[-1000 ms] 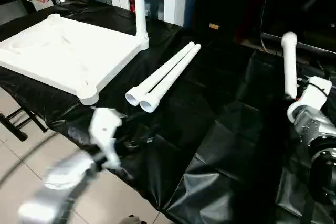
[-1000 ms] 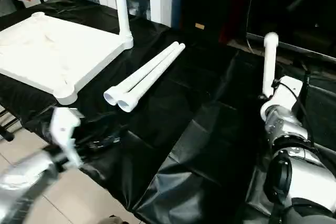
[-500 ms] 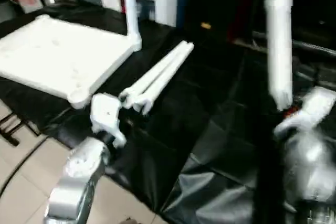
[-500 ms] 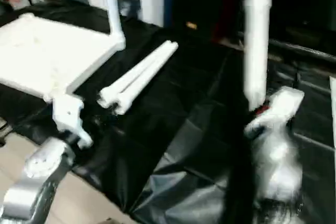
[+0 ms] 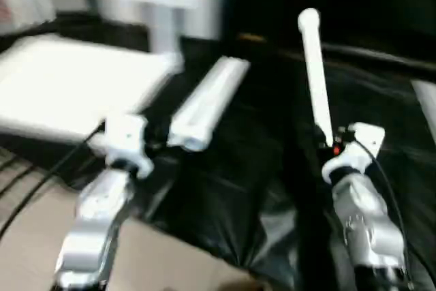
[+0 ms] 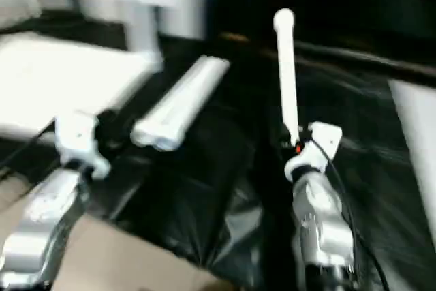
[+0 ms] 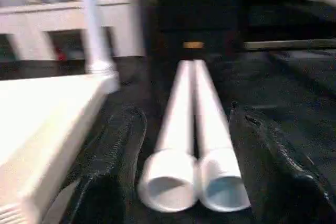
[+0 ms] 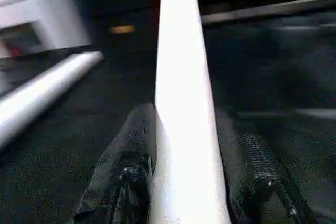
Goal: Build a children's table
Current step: Insert table leg to table base
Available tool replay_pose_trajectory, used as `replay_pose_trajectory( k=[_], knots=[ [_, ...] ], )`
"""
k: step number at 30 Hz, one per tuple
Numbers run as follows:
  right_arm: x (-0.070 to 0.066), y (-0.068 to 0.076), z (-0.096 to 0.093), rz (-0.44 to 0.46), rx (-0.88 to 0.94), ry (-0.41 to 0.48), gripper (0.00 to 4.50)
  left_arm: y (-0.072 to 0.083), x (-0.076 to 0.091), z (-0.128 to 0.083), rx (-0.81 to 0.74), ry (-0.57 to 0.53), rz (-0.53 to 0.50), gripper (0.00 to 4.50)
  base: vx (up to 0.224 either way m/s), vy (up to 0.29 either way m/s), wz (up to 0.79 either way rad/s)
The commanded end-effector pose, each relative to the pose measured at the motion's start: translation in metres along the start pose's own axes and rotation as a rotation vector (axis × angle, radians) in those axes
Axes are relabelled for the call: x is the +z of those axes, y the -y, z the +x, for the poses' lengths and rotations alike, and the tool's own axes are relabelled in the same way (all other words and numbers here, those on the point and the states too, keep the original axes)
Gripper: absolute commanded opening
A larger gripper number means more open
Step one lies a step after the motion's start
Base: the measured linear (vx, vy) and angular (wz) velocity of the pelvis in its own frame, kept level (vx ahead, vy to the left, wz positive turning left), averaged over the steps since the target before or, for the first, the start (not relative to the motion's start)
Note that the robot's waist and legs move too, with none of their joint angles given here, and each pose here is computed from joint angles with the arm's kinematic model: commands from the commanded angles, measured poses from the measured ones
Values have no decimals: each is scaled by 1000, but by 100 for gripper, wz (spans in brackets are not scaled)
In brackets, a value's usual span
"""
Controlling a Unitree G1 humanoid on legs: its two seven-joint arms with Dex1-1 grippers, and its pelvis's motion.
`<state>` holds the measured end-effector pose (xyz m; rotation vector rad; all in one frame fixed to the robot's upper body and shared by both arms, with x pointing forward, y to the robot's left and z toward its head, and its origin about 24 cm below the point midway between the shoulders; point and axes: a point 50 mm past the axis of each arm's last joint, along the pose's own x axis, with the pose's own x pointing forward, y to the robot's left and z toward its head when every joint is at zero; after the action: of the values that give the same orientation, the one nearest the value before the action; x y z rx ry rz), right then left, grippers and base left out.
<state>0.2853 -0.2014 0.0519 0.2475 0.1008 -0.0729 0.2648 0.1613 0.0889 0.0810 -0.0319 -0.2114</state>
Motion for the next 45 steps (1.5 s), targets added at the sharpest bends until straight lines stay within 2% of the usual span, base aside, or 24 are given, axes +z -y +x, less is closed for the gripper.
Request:
replay_pose_trajectory(
  k=[1,3,9,17,34,38,44,45],
  knots=[
    [8,-3,2,-20,1,22,128,0,2,-5,5,7,0,294,-55,143,-28],
    [8,-4,3,-20,5,27,128,-3,-1,-17,37,3,3,294,8,207,-42],
    [6,-8,5,-34,28,4,128,-5,0,-31,101,12,-9,294,-8,263,-17],
    [4,-17,7,-64,87,-15,128,-7,3,-36,135,22,5,294,-44,196,-12],
    [-3,-16,1,-31,14,-34,128,-6,11,-20,70,32,51,294,-86,271,-3],
    [-6,-15,0,7,-27,-54,128,-6,15,-8,99,48,121,294,-77,323,5],
    [-1,-17,0,-19,-12,-41,128,-12,15,-2,142,47,94,294,-89,121,-22],
    [3,-18,0,-33,-2,-30,128,-14,13,0,156,30,55,294,-101,4,-16]
  ],
)
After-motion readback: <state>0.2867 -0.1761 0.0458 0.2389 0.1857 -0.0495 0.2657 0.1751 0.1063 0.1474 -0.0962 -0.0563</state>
